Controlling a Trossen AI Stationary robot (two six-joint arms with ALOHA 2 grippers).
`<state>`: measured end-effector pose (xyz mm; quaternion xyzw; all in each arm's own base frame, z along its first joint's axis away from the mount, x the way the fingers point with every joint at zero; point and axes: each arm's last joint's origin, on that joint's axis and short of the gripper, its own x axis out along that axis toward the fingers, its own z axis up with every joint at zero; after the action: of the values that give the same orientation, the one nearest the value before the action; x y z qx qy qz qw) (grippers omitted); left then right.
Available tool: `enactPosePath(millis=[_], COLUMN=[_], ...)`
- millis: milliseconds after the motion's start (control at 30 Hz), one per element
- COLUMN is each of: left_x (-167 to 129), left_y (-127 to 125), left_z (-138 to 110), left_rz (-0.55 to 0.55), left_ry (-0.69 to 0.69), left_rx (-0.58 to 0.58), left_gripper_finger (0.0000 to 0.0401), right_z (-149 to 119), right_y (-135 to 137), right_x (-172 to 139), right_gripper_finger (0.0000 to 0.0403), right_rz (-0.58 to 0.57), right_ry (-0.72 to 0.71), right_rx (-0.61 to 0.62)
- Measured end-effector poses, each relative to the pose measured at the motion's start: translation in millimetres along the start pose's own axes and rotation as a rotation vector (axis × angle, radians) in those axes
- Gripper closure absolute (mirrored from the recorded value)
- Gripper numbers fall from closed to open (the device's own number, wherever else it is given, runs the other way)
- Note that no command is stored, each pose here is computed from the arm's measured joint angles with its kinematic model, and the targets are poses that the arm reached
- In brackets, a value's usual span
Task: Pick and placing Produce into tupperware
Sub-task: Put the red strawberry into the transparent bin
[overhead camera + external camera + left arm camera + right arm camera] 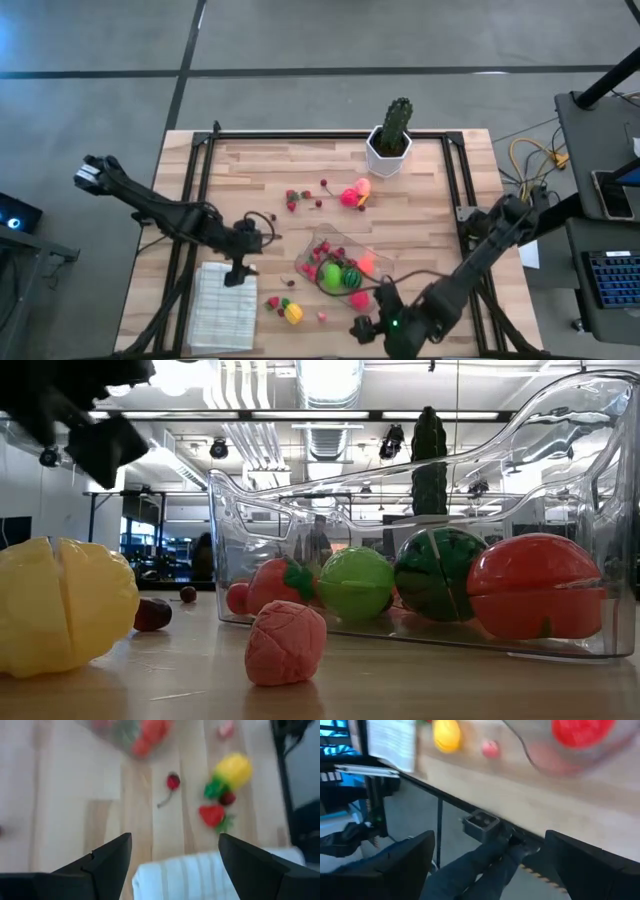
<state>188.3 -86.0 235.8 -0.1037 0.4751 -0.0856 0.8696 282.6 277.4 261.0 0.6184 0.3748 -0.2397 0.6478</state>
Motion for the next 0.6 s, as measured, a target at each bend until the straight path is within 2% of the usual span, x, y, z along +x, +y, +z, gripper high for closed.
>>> enactPosePath(millis=[133,300,367,500,600], left_x=[16,33,40,52,59], left_y=[-8,-29,-35,-42,-46], left_z=[-7,-10,-11,-13,-13], left_rz=[-0.022,-0.088,-0.08,-0.042,-0.049], left_ry=[0.077,0.072,0.062,0.055,0.051], left_rx=[0.055,0.122,0.142,0.158,0.082], left_gripper_finger=[0.0118,0.0118,0.0118,0.0118,0.0118], right_z=[-18,-31,-33,-34,-33], right_y=[-6,-14,-17,-18,-16], right_x=[10,19,21,22,19], right_gripper_finger=[0.0033,0.0033,0.0033,0.0033,0.0033], right_rz=[0.016,0.002,-0.012,-0.014,0.01], right_ry=[0.039,0.074,0.07,0.068,0.052], right_rx=[0.057,0.122,0.135,0.12,0.046])
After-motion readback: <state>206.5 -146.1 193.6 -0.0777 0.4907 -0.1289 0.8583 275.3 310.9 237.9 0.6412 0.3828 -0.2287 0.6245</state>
